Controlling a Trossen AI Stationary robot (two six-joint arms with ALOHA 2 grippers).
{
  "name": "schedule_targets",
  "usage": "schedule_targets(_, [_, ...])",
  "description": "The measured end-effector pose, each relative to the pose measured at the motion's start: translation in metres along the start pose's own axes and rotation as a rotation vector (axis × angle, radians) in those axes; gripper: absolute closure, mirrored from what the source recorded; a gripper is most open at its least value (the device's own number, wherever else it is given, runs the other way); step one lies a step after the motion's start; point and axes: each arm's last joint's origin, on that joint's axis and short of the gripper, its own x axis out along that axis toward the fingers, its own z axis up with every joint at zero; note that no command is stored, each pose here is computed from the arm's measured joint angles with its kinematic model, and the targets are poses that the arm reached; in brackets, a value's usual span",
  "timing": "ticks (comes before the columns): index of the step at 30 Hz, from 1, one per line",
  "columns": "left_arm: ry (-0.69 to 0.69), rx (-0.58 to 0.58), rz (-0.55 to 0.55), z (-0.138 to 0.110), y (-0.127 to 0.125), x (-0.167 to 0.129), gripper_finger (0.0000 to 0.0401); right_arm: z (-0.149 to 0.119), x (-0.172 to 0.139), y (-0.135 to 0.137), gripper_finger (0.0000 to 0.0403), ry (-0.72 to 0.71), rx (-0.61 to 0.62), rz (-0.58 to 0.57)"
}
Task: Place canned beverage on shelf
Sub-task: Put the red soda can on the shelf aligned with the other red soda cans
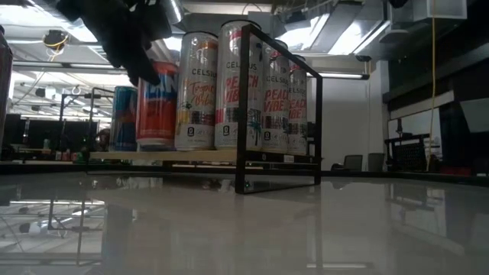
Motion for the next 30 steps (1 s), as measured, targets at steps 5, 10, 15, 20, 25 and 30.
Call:
schedule_targets(5, [0.002,0.004,0.008,-0.001,0.007,0.000,0.0125,0.000,0.000,0.000,0.0022,0.000,-0.001,0.001])
schedule_targets(10, [0.010,0.003,0.022,-0.001,0.013,0.002,0.0125,0.000,0.000,0.000,0.0022,0.000,-0.001,0.001])
schedule_targets(15, [0.022,0.003,0.034,-0.001,0.015,0.008,0.0123,0.000,0.000,0.000,0.0022,0.000,-0.001,0.001])
schedule_targets(20, [0.028,0.016,0.032,0.000,0.015,0.010,0.0108,0.000,0.000,0.000,0.0022,0.001,-0.001,0.001])
schedule_targets(25, [0.031,0.015,0.033,-0.001,0.015,0.010,0.0087,0.000,0.000,0.000,0.0022,0.001,-0.001,0.001])
schedule_targets(30, [0.035,0.008,0.033,-0.001,0.015,0.010,0.0078,0.000,0.000,0.000,0.0022,0.001,-0.001,0.001])
